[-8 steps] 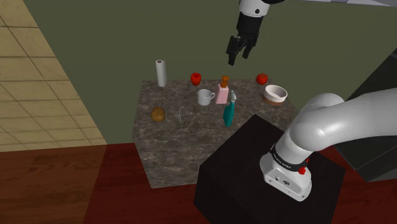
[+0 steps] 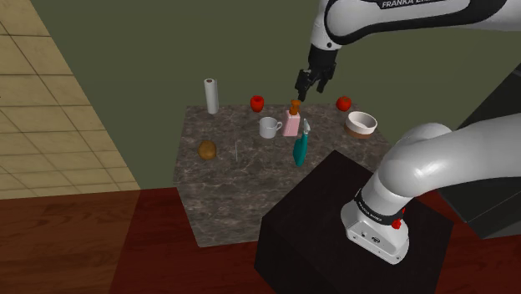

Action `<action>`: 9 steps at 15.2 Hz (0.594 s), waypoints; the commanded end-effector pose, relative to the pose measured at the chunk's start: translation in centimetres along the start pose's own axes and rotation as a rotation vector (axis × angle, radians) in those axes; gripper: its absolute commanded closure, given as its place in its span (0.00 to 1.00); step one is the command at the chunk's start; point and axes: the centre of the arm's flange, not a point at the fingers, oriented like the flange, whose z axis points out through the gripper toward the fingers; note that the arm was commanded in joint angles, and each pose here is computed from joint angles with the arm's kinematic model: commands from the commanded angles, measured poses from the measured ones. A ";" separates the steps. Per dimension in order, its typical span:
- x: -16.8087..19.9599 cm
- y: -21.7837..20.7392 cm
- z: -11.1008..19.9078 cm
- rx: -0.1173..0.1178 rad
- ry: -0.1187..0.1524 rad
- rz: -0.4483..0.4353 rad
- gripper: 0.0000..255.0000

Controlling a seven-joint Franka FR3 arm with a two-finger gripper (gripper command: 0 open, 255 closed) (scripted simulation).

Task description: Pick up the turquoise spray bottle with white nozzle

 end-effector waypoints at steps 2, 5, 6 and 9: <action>0.2 1.3 3.7 -0.014 0.006 0.042 0.00; 0.5 2.7 7.3 -0.028 0.010 0.083 0.00; 0.6 3.2 8.5 -0.033 0.011 0.097 0.00; 0.8 4.7 12.1 -0.046 0.015 0.138 0.00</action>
